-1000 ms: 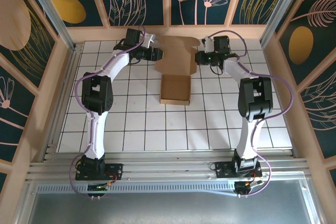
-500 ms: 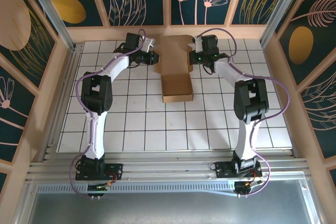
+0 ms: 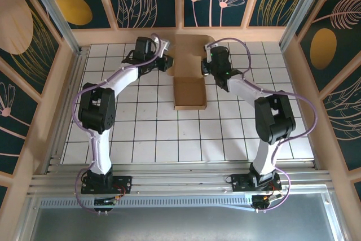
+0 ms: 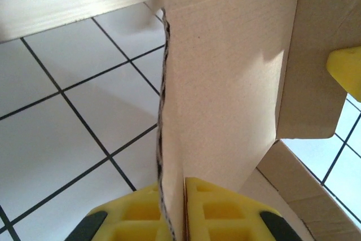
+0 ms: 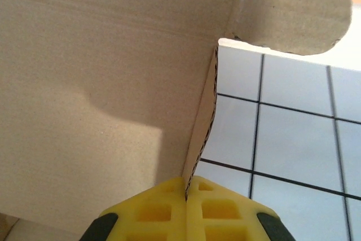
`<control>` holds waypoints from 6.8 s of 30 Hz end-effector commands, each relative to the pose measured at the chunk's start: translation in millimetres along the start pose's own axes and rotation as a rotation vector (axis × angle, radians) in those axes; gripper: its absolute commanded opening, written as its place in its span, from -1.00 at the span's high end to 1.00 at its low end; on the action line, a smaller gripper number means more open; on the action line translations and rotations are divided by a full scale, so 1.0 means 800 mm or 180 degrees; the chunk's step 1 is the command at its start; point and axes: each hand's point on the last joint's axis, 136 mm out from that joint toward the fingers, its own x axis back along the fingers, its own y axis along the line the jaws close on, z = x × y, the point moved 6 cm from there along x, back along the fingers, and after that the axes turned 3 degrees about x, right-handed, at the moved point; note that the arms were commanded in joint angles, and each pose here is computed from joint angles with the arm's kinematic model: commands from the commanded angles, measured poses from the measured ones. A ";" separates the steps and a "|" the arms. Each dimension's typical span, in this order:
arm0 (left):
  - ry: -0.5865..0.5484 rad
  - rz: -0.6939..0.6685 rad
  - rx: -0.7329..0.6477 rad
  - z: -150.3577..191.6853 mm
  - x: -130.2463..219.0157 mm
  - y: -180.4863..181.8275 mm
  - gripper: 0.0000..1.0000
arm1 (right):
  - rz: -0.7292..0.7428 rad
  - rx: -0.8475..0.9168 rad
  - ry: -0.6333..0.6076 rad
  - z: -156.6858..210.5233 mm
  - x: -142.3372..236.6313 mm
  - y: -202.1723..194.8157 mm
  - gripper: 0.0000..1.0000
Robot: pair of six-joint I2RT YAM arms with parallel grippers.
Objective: Fold the paper box
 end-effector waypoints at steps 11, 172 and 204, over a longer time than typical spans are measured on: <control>-0.0908 0.0177 -0.1032 0.004 0.008 -0.061 0.70 | 0.0244 0.0713 -0.0603 0.021 0.034 0.060 1.00; -0.0141 -0.0678 0.1588 0.059 0.096 0.017 0.13 | -0.1420 -0.0356 -0.0628 -0.169 0.177 -0.011 -0.29; 0.0532 -0.0057 0.2130 0.157 0.020 0.011 0.13 | -0.1628 -0.2337 0.1103 0.101 0.014 -0.043 0.91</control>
